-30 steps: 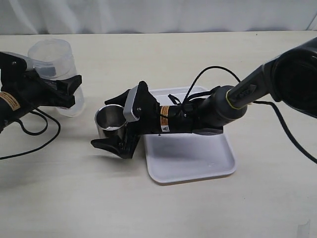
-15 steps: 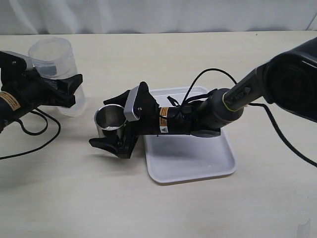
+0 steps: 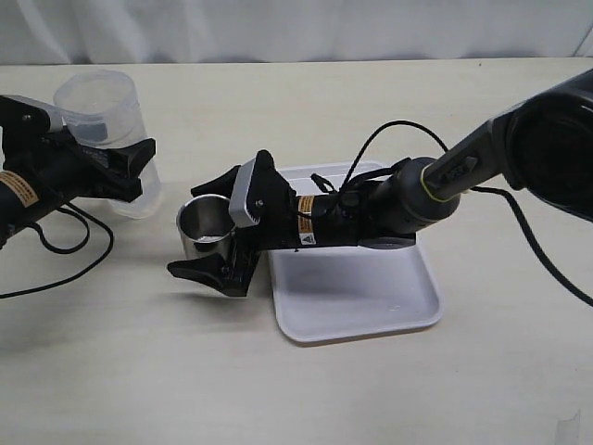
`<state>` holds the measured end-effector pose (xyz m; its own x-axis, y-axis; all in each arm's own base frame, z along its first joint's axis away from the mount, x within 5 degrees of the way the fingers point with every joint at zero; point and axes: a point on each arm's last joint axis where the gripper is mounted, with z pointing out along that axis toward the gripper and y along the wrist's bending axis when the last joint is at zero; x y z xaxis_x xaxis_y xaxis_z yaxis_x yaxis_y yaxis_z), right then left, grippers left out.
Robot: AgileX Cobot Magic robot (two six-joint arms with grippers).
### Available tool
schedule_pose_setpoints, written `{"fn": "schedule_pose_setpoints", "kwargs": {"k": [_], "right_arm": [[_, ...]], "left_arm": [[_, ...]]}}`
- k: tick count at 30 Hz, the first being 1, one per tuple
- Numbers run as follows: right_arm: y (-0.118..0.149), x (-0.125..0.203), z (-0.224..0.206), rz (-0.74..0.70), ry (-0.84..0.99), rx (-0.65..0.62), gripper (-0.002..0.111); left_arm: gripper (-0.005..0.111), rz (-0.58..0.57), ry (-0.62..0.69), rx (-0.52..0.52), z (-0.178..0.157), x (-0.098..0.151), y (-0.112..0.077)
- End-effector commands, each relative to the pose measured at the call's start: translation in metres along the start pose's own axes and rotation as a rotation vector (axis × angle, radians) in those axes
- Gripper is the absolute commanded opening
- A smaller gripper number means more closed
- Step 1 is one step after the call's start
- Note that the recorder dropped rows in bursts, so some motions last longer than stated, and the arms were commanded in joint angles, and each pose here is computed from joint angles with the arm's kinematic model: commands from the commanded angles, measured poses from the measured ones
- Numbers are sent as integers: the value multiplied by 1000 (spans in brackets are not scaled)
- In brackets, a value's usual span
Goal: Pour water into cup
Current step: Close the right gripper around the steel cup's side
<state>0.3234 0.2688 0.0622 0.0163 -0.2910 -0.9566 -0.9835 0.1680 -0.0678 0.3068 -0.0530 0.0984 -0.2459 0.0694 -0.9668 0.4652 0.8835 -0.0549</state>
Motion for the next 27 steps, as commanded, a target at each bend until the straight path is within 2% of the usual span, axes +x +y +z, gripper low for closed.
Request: {"fn": "schedule_pose_setpoints", "kwargs": {"k": [1,10,16,20,27], "right_arm": [[-1,3,-5,-10,43,-3,106],[-4,5,-8,-2,41,4,106],[-3,18,-5,81,17,21,106],[-1,14,-4,84,-43,-1,106],[-1,15,-4,87,-42,-1,106]], "left_arm": [[0,-4,-62,5,1,-7,1],[0,-3,-61,7,1,-7,0],[0,-3,-61,7,1,-7,0],[0,-3,-61,7,1,-7,0],[0,-3,-61,7,1,-7,0]]}}
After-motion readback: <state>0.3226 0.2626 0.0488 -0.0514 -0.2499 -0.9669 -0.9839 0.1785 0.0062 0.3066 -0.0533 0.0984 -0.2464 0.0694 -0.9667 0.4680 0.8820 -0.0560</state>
